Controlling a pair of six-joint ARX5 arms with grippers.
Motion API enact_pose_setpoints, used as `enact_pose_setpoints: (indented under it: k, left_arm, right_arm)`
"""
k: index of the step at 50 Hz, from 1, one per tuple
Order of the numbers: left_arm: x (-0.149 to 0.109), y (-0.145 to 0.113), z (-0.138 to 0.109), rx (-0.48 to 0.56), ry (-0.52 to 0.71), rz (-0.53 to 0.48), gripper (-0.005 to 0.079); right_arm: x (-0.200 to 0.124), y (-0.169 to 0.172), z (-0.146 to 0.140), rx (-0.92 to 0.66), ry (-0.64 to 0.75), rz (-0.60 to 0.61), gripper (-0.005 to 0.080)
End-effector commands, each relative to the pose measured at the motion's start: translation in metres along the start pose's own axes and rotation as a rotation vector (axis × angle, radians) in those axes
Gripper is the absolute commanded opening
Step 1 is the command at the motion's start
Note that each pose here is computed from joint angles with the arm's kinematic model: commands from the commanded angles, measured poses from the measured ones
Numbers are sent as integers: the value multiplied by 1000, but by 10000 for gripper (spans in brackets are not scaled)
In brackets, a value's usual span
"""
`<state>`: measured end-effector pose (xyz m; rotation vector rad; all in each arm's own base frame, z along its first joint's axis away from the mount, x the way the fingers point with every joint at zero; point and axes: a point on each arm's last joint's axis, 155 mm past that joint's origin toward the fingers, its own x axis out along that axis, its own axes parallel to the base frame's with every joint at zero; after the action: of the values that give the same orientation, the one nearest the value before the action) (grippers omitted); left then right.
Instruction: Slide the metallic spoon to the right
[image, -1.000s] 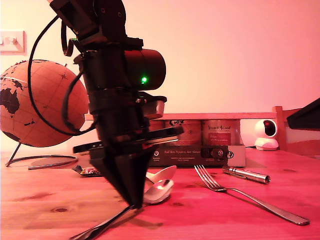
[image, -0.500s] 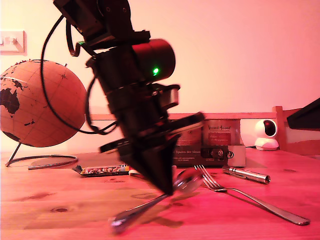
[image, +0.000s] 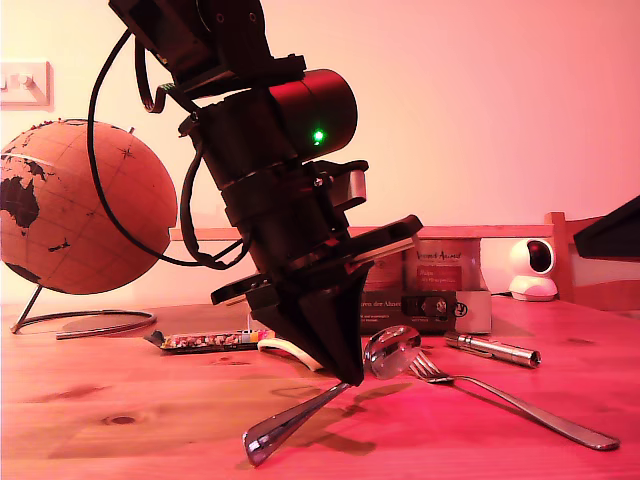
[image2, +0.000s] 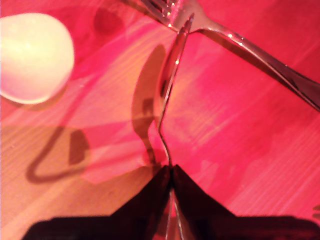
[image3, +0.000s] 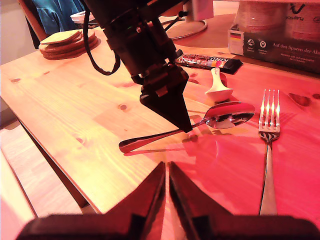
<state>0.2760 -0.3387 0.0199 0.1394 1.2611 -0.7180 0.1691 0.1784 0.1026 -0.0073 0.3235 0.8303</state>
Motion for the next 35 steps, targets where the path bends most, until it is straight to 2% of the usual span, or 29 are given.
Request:
enact_pose_setpoints:
  k: [1,5,10,22,27,35]
  left_arm:
    - [9,1,-8,4,32,5,8]
    - [9,2,-11,2,42,10,25]
    - [9,3,-12,1,48,13,100]
    - [8,3,-10,14,38,11,102]
    - [1,5,-5,5,23,10,81]
    - [-22,0,8,12,-37,-1,-17]
  right_arm:
    - [0,1,2,-1,-5,4,-12]
    - [0,1,2,-1,-5,4,-12]
    - [0,1,2,-1,-6,5,-12]
    - [0,1,3,-2,-9,4,-12]
    - [0,1,3,-2,-10,4,-12]
    - [0,1,3,-2,-10,4,-12]
